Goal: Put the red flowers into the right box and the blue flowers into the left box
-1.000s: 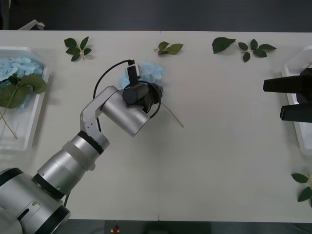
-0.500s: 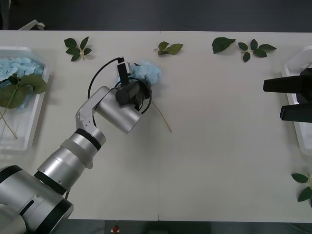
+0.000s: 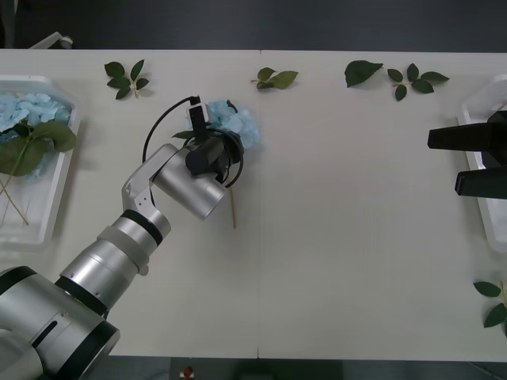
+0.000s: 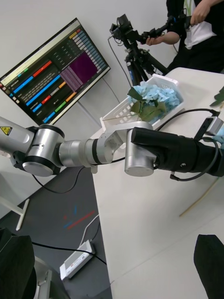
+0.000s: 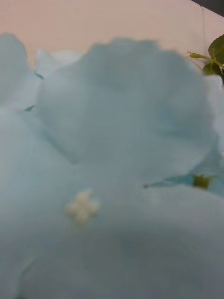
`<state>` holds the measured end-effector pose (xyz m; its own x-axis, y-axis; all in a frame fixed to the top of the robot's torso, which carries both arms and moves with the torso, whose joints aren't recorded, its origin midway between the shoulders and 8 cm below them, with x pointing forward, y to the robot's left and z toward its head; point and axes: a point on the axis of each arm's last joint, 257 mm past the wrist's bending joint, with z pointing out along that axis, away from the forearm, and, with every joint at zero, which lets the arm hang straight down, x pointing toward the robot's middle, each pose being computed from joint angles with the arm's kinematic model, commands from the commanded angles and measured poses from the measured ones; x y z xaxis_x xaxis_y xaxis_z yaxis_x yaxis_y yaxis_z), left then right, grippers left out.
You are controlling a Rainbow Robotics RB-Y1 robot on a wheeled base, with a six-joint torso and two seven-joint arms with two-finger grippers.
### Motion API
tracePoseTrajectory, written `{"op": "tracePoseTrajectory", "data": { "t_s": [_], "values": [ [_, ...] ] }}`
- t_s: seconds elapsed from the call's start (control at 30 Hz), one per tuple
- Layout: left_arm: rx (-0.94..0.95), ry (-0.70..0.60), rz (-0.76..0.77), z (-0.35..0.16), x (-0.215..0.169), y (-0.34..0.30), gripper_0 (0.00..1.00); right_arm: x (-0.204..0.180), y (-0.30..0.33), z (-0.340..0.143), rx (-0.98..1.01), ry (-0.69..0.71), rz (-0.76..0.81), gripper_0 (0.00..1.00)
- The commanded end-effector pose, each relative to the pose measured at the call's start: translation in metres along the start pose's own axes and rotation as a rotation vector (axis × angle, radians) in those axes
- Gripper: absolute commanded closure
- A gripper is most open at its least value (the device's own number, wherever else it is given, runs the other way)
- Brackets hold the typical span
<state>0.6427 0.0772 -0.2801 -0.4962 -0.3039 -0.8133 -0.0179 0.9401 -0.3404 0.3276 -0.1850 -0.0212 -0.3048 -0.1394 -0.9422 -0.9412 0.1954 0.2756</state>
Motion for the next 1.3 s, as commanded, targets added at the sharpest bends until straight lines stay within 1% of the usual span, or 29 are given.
{"op": "tracePoseTrajectory", "data": {
  "t_s": [0.03, 0.17, 0.5, 0.67, 0.73, 0.87, 0.9, 0.97, 1.1, 1.2, 1.3],
  "values": [
    [0.045, -0.007, -0.005, -0.014, -0.017, -0.017, 1.00, -0.003, 0.003, -0.002, -0.005, 0.016, -0.043, 0.00],
    [0.054, 0.045, -0.028, -0.046, -0.015, -0.014, 1.00, -0.003, 0.003, -0.002, -0.005, 0.016, -0.043, 0.00],
    [0.084, 0.153, 0.005, -0.134, -0.012, 0.009, 1.00, -0.003, 0.003, -0.002, -0.005, 0.016, -0.043, 0.00],
    [0.080, 0.185, 0.075, -0.180, -0.033, 0.018, 1.00, -0.003, 0.003, -0.002, -0.005, 0.016, -0.043, 0.00],
    [0.071, 0.182, 0.142, -0.203, -0.053, 0.027, 1.00, -0.003, 0.003, -0.002, -0.005, 0.016, -0.043, 0.00],
    [0.055, 0.152, 0.237, -0.230, -0.088, 0.048, 1.00, -0.003, 0.003, -0.002, -0.005, 0.016, -0.043, 0.00],
    [0.048, 0.131, 0.274, -0.239, -0.105, 0.059, 1.00, -0.003, 0.003, -0.002, -0.005, 0.016, -0.043, 0.00],
    [0.036, 0.103, 0.319, -0.248, -0.126, 0.073, 1.00, -0.003, 0.003, -0.002, -0.005, 0.016, -0.043, 0.00],
    [-0.046, 0.031, 0.413, -0.272, -0.172, 0.125, 1.00, -0.003, 0.003, -0.002, -0.005, 0.016, -0.043, 0.00],
    [-0.157, -0.034, 0.518, -0.294, -0.205, 0.177, 1.00, -0.003, 0.003, -0.002, -0.005, 0.016, -0.043, 0.00],
    [-0.230, -0.077, 0.540, -0.311, -0.230, 0.221, 1.00, -0.003, 0.003, -0.002, -0.005, 0.016, -0.043, 0.00]
  ]
}}
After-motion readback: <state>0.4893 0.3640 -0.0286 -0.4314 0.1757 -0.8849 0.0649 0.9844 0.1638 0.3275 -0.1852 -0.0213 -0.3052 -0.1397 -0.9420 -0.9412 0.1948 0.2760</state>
